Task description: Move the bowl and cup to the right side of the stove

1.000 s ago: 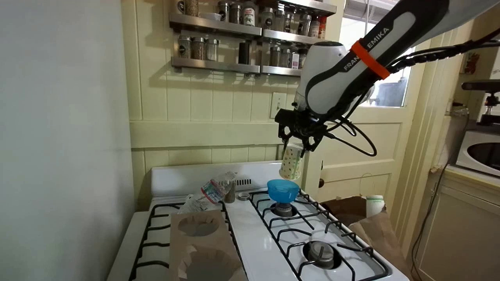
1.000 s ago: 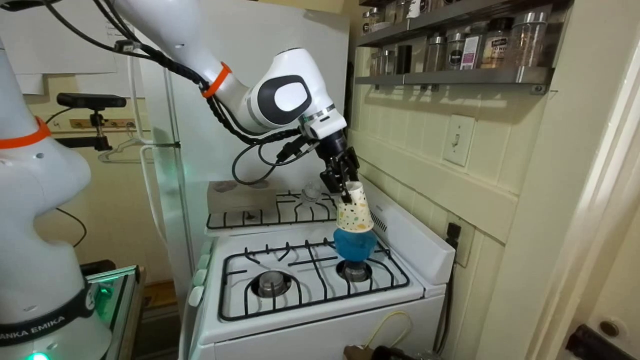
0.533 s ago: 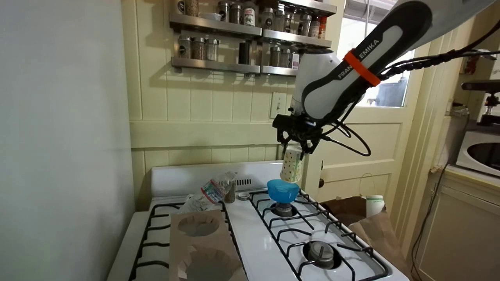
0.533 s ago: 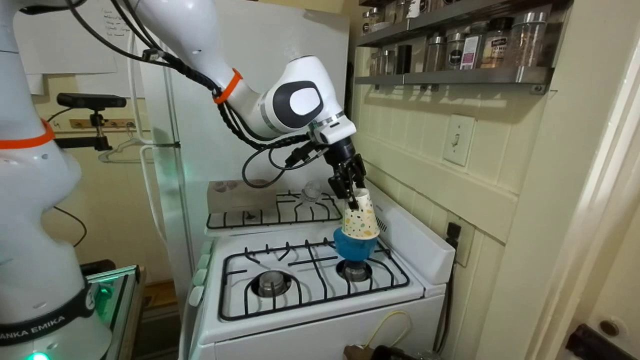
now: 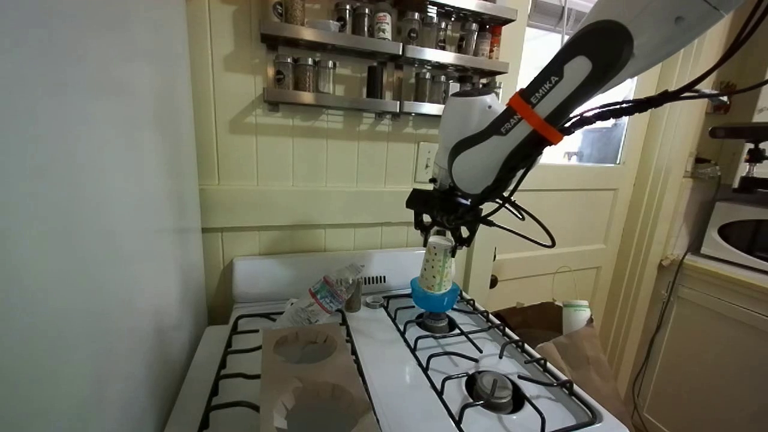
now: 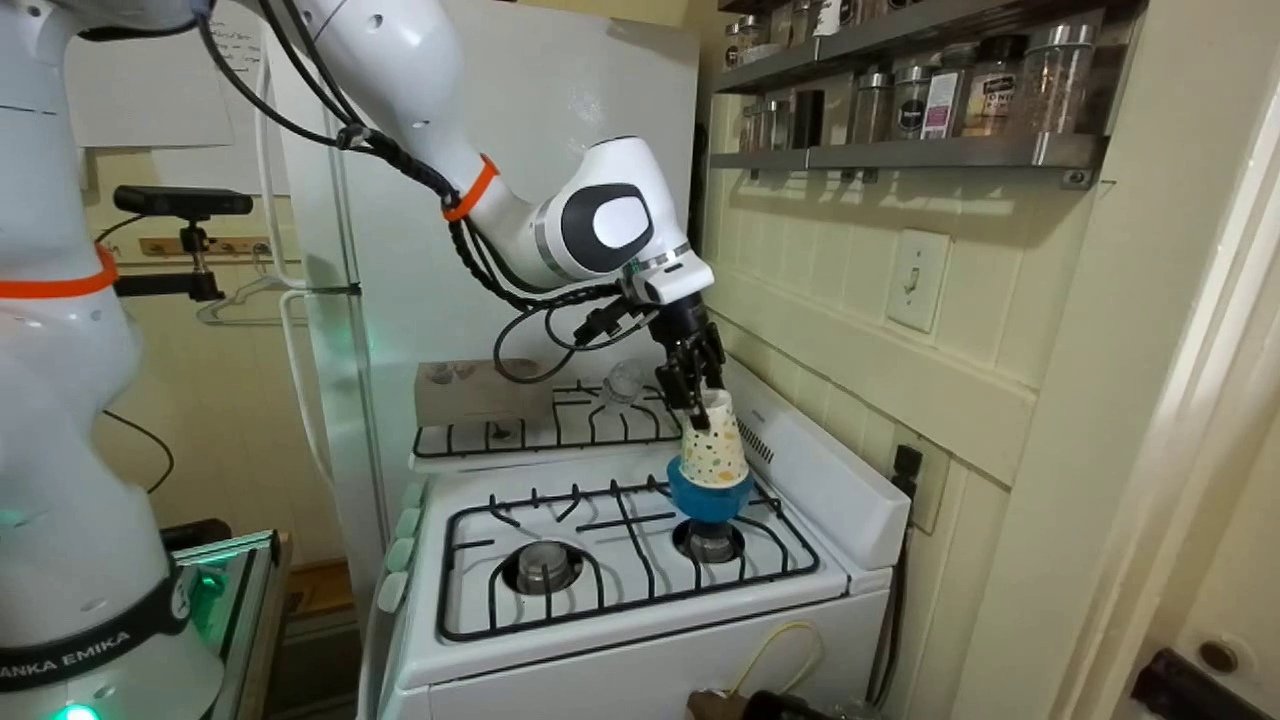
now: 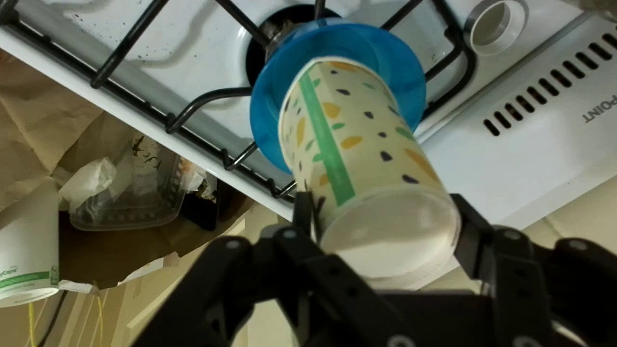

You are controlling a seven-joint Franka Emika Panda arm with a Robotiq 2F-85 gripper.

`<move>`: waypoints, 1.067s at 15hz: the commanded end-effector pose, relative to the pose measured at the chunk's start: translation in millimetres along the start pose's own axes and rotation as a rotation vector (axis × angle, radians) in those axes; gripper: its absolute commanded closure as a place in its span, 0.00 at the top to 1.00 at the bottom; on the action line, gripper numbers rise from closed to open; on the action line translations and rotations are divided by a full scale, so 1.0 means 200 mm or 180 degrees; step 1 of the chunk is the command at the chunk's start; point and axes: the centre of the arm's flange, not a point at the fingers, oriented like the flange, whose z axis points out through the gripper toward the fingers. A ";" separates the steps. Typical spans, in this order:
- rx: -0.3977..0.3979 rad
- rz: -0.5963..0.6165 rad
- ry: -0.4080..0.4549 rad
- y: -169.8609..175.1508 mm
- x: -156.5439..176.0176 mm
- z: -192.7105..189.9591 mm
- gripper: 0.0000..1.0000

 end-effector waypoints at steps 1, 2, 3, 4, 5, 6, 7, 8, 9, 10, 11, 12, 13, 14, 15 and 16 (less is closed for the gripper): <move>-0.0103 -0.0029 -0.0106 -0.04 -0.02 0.03 1.00; -0.0103 -0.0039 -0.0125 -0.04 -0.02 0.03 1.00; -0.0100 -0.0038 -0.0131 -0.04 -0.03 0.03 1.00; -0.0084 -0.0036 -0.0135 -0.04 -0.03 0.01 1.00; -0.0044 -0.0041 -0.0138 -0.05 -0.03 -0.01 1.00; 0.0045 -0.0065 -0.0138 -0.06 -0.03 -0.06 1.00; 0.0135 -0.0114 -0.0157 -0.07 -0.03 -0.10 1.00; 0.0321 -0.0295 -0.0272 -0.08 -0.05 -0.16 1.00; 0.0444 -0.0440 -0.0349 -0.11 -0.08 -0.20 1.00; 0.0530 -0.0575 -0.0424 -0.15 -0.12 -0.23 1.00; 0.0628 -0.0694 -0.0509 -0.17 -0.15 -0.27 1.00; 0.0726 -0.0809 -0.0606 -0.20 -0.19 -0.30 1.00; 0.0816 -0.0919 -0.0715 -0.24 -0.24 -0.31 1.00; 0.0883 -0.1039 -0.0831 -0.27 -0.29 -0.33 1.00; 0.0926 -0.1058 -0.0849 -0.28 -0.32 -0.34 1.00; 0.0874 -0.0940 -0.0700 -0.30 -0.30 -0.31 1.00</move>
